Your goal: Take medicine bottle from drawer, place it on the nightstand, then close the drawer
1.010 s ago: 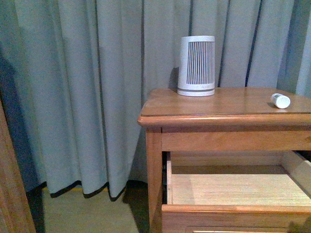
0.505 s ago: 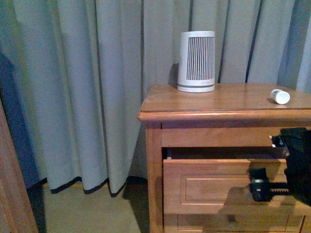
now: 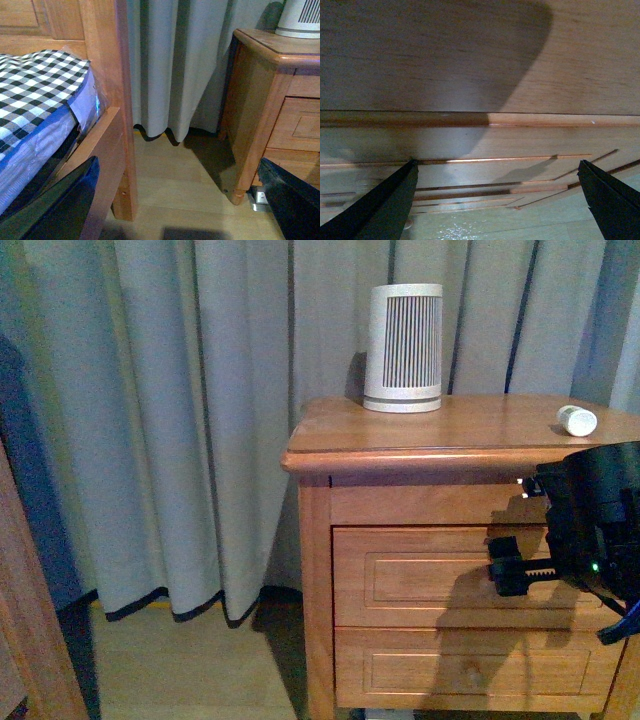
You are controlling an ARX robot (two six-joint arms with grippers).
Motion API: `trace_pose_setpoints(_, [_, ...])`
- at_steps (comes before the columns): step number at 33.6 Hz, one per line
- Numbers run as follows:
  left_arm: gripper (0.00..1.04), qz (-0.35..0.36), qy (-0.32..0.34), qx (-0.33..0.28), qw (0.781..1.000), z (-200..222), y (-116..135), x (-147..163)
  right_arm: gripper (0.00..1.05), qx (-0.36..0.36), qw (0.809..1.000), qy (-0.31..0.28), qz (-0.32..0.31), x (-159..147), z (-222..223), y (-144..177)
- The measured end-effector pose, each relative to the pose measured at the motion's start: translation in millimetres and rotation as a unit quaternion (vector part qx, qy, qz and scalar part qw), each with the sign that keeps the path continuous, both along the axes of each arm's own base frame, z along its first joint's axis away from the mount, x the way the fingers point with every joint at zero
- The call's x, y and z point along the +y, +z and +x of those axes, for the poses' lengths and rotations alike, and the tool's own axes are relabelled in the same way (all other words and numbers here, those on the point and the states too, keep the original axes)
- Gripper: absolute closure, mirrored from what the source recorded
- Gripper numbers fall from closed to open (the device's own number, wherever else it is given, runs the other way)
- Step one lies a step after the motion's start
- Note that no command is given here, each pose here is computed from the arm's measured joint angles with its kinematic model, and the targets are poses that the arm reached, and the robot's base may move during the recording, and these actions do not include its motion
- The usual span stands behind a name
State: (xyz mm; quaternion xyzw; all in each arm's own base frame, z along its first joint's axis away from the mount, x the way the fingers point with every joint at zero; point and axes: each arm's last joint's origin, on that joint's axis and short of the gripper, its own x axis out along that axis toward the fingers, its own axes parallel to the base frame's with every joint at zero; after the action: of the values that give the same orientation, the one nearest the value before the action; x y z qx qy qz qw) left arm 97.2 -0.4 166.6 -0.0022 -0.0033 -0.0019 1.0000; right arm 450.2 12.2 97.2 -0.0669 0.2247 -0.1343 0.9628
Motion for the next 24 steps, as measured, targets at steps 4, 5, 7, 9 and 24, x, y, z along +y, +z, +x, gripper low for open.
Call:
trace_pose_setpoints(4, [0.07, 0.0, 0.0, 0.0, 1.0, 0, 0, 0, 0.07, -0.006, 1.0, -0.007, 0.014, 0, -10, 5])
trace_pose_setpoints(5, [0.07, 0.0, 0.0, 0.0, 1.0, 0, 0, 0, 0.07, -0.008, 1.0, -0.009, 0.018, 1, -16, 8])
trace_pose_setpoints(7, [0.07, 0.0, 0.0, 0.0, 1.0, 0, 0, 0, 0.07, -0.009, 0.999, -0.011, 0.029, 2, -26, 14])
trace_pose_setpoints(9, [0.07, 0.0, 0.0, 0.0, 1.0, 0, 0, 0, 0.07, -0.01, 0.999, -0.009, 0.045, 4, -40, 24])
trace_pose_setpoints(24, [0.07, 0.0, 0.0, 0.0, 1.0, 0, 0, 0, 0.07, -0.084, 0.988, -0.056, 0.12, -21, -201, 108])
